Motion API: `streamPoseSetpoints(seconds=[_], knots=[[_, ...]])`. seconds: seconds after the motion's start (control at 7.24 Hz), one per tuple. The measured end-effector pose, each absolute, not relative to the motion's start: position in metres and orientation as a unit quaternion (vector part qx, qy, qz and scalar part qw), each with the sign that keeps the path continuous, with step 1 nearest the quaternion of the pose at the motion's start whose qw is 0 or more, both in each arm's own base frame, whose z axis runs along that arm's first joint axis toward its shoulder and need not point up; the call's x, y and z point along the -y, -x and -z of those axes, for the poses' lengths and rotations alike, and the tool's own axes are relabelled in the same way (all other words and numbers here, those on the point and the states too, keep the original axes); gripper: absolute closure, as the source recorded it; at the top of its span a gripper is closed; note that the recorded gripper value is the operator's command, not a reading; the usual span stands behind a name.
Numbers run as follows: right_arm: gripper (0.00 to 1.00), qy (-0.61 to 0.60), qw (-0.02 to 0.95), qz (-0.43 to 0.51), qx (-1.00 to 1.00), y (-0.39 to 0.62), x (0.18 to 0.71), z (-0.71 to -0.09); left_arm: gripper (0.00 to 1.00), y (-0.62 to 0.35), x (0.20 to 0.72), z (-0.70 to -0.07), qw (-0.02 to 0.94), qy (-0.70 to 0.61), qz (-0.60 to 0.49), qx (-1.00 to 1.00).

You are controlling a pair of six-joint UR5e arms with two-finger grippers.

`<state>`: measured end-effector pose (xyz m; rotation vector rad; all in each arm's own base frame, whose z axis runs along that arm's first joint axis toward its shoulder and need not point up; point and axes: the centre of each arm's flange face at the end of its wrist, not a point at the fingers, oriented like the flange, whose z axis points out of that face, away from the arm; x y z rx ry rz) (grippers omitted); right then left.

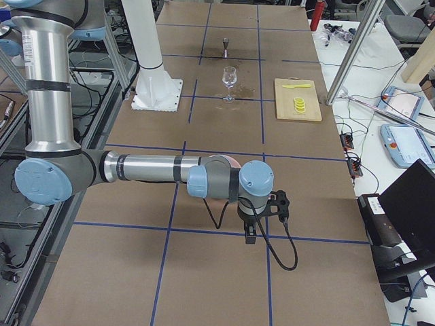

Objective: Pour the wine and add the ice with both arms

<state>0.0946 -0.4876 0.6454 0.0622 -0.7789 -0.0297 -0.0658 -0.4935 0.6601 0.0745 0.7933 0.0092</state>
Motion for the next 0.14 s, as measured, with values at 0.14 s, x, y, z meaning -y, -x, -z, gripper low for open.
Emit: streamPoseSetpoints(seconds=[0.14], knots=[[0.00, -0.030, 0.925, 0.014, 0.379, -0.0946, 0.4874, -0.6458, 0.00, 0.0659, 0.4937, -0.6600, 0.922, -0.036, -0.005, -0.386]])
